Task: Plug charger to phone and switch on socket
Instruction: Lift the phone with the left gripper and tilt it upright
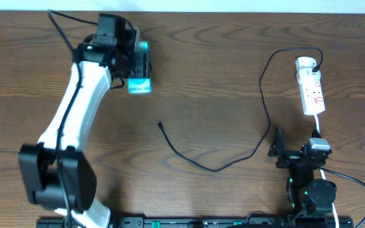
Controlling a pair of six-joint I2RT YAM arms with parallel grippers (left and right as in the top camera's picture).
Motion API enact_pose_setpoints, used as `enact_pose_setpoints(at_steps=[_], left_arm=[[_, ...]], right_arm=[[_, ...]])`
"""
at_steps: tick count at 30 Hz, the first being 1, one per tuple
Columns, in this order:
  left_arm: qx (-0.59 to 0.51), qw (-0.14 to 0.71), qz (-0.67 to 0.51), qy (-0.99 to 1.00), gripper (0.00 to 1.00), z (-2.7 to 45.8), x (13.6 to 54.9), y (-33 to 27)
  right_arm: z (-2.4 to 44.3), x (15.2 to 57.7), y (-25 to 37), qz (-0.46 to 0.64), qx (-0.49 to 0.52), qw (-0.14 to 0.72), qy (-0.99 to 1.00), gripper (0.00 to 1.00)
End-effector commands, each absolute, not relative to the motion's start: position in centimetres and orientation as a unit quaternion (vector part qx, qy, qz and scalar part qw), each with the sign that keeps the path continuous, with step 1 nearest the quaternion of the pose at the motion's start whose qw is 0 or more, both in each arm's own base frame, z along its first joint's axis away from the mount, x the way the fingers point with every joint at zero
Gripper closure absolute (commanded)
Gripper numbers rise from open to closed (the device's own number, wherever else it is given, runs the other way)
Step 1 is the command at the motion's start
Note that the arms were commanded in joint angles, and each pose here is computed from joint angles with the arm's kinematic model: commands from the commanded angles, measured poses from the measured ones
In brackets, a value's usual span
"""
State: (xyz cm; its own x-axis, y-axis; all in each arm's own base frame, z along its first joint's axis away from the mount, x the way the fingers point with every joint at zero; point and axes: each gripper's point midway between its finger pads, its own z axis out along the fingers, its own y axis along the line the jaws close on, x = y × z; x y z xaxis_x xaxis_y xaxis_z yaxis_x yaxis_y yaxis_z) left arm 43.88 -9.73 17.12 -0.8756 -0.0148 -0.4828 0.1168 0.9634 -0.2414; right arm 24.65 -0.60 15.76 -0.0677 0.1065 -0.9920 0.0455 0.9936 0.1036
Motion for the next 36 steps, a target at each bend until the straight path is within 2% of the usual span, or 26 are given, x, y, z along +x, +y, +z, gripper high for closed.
enact_pose_setpoints(at_steps=[1,7,11,18,26,36], left_arm=[[-0.031,0.272,-0.230,0.934,0.93,21.4,43.5,-12.0],[-0.163,0.253,-0.339,0.891,0.93,24.8,43.8,-12.9],[-0.296,0.166,-0.424,0.840,0.93,25.5,43.6,-11.8],[-0.409,0.031,-0.537,0.737,0.93,27.8,43.0,-8.8],[-0.439,-0.100,-0.603,0.658,0.93,30.7,41.2,-8.9],[-0.412,-0.154,-0.636,0.634,0.93,33.1,40.5,-9.7]], right_arm=[[15.8,24.6,-0.7,0.023,0.057,0.681,0.730,0.01],[15.8,24.6,-0.7,0.023,0.057,0.681,0.729,0.01],[15.8,24.6,-0.7,0.023,0.057,0.681,0.729,0.01],[15.8,24.6,-0.7,0.023,0.057,0.681,0.730,0.01],[15.8,24.6,-0.7,0.023,0.057,0.681,0.729,0.01],[15.8,24.6,-0.7,0.023,0.057,0.681,0.730,0.01]])
